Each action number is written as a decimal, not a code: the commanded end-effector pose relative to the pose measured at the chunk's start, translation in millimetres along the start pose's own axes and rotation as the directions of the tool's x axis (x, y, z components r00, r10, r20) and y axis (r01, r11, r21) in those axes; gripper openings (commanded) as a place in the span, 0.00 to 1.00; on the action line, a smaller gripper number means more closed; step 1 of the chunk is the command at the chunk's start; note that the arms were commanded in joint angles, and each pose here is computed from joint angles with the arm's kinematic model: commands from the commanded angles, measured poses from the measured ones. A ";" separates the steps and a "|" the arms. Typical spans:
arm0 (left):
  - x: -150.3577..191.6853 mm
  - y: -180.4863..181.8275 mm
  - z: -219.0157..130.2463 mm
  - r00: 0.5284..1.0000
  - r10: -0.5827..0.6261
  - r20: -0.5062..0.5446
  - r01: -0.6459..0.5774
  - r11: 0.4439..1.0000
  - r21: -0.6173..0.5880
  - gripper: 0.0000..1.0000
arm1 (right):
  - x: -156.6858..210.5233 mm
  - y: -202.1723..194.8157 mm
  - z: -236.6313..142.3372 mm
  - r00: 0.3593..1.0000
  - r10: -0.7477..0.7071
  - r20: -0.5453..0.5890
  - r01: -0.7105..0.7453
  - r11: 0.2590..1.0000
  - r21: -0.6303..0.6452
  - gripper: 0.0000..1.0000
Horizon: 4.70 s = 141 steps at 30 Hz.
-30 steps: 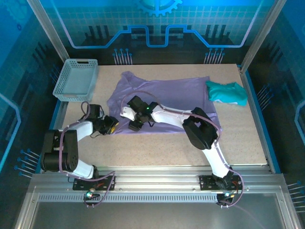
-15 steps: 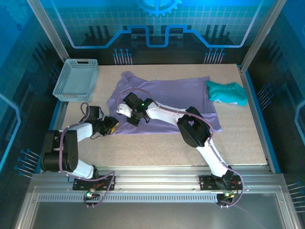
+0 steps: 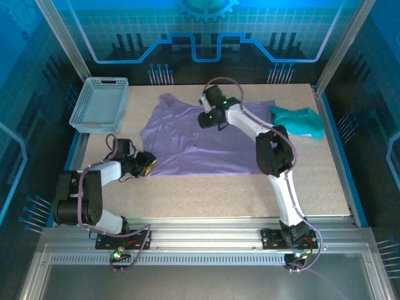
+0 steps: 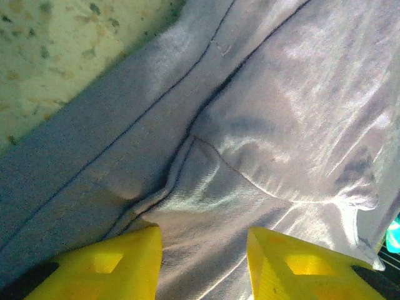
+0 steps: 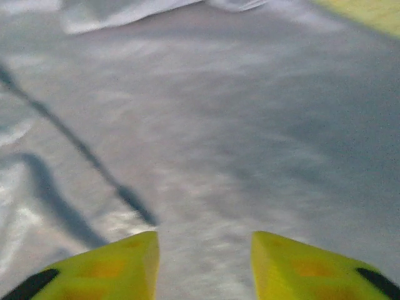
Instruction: Fold the inside-out t-shirt
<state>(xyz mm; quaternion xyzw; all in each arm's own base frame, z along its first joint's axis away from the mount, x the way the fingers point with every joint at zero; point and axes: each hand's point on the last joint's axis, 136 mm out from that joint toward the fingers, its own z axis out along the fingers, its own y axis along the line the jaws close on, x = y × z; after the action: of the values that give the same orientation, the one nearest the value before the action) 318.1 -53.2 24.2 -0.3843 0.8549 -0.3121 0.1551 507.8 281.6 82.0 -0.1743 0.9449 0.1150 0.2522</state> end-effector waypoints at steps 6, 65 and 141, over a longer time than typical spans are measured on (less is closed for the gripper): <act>-9.7 -12.4 -16.8 0.999 0.018 0.047 -0.017 1.000 -0.008 0.50 | 71.1 -17.3 -79.5 0.994 0.082 -0.073 -0.085 0.996 -0.026 0.52; -64.3 -100.0 -53.9 0.943 0.184 0.277 -0.197 0.980 0.022 0.63 | 101.7 -271.6 -38.6 0.868 0.463 -0.180 -0.334 0.812 0.479 0.54; -177.9 -165.3 93.0 0.922 0.383 0.062 -0.362 0.908 -0.212 0.01 | 64.9 -266.0 -38.8 0.923 0.357 -0.142 -0.283 0.882 0.376 0.06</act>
<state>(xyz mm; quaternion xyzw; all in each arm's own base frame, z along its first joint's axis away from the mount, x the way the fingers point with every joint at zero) 569.8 -41.4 38.0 -0.2498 0.9346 -0.1575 0.1984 538.4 10.2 25.4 0.0251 0.9894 -0.0409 0.1370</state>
